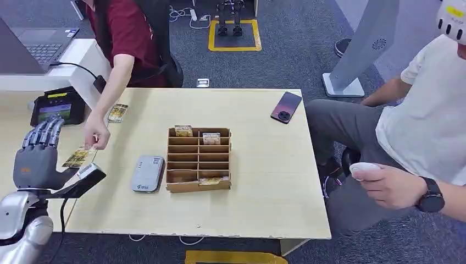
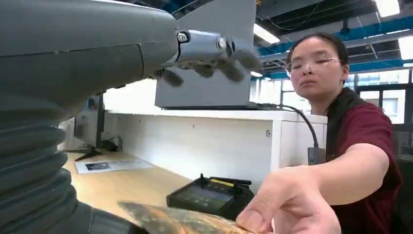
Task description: Pass the card to the sensor for recognition and then transmit it.
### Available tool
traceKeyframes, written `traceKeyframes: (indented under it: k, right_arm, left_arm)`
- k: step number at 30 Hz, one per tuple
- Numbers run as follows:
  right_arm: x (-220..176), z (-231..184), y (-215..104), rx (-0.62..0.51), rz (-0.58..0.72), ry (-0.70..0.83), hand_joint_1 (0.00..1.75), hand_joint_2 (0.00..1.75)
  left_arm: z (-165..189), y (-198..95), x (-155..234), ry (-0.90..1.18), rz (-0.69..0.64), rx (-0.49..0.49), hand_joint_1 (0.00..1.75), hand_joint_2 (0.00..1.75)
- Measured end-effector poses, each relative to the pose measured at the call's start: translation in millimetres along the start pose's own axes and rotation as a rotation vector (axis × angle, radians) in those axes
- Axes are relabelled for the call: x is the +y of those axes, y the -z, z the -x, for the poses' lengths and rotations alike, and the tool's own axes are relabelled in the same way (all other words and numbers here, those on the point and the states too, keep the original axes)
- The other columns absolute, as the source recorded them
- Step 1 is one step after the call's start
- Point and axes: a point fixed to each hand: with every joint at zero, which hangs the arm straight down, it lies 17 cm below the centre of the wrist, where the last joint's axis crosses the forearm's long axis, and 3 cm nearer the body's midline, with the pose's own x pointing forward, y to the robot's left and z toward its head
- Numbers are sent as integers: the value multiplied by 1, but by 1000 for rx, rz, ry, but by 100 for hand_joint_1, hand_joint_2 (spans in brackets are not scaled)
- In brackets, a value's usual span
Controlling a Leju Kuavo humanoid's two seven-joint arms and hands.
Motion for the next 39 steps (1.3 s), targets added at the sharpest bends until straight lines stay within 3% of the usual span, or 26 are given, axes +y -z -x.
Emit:
traceKeyframes:
  k: [19,26,30,39]
  right_arm:
    - [0,0,0,-3,0,-5,0,0]
    - [0,0,0,-6,-1,-10,0,0]
    - [-1,0,0,-2,2,-2,0,0]
    - [-1,1,0,3,2,2,0,0]
  left_arm:
    - [0,0,0,-32,0,3,175,175]
    - [-21,-7,1,-238,-2,-72,175,175]
    - [-34,-10,-19,-458,108,-35,175,175]
    - [-43,-7,-17,-508,104,-27,175,175]
